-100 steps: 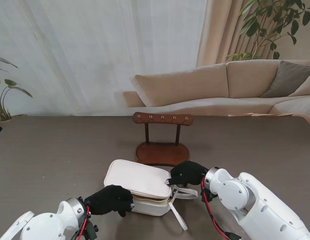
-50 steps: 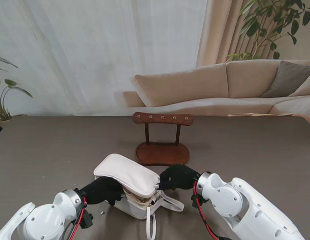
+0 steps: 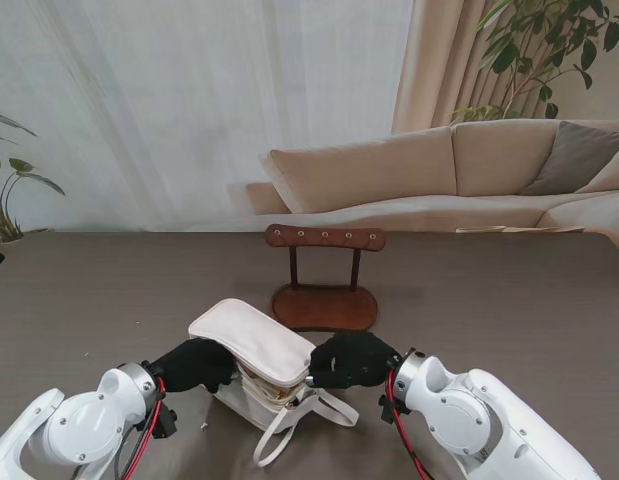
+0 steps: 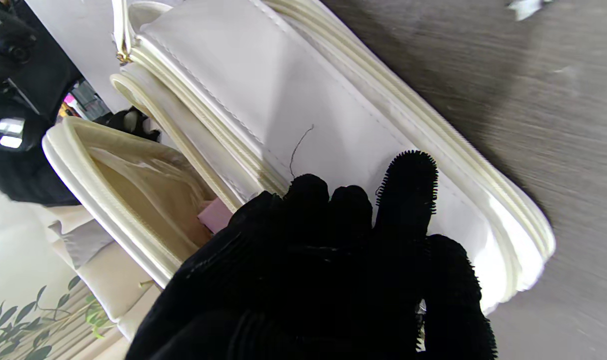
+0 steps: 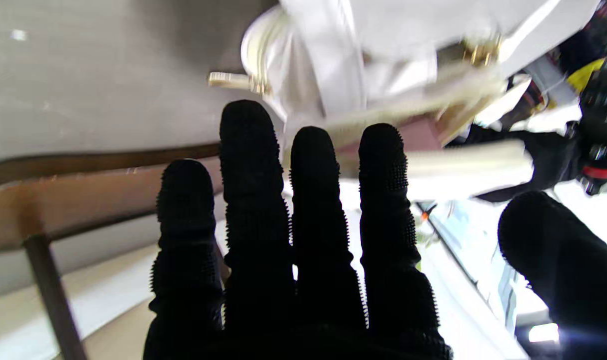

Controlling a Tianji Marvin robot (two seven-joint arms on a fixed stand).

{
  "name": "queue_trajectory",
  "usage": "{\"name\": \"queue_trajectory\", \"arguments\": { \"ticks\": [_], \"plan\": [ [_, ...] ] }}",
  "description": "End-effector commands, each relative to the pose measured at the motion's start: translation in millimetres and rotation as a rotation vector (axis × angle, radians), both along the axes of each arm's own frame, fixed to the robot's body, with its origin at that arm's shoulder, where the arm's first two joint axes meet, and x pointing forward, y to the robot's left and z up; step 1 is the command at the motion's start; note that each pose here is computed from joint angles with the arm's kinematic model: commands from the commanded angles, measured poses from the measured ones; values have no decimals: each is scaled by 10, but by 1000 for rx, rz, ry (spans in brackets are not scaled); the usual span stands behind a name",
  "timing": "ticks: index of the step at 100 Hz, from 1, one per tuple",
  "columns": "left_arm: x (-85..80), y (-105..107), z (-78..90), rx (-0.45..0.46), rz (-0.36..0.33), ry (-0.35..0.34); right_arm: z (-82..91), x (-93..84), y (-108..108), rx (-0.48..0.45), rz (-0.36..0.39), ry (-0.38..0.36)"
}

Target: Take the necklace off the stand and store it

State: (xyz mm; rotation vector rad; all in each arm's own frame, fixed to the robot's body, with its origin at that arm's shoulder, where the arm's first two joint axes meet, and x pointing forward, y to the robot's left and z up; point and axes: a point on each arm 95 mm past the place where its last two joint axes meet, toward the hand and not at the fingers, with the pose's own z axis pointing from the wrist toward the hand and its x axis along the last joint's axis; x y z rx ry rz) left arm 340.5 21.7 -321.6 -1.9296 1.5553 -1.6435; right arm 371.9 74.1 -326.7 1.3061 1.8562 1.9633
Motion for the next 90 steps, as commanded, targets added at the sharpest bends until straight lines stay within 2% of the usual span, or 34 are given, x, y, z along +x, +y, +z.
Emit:
{"name": "queue_trajectory", "arguments": {
  "ticks": [1, 19, 32, 75, 90],
  "plan": [
    [-59, 23, -34, 10, -2, 23, 119, -6, 46, 31, -21, -16],
    [-133, 81, -83, 23, 19, 40, 286, 57, 45, 80, -122, -84],
    [-147, 95, -113, 36, 24, 45, 281, 110, 130, 40, -120, -86],
    [-91, 108, -184, 82, 37, 40, 138, 379, 513, -134, -104, 13],
    [-40, 118, -222, 89, 58, 31, 47, 361, 568, -134, -84, 72]
  ]
}}
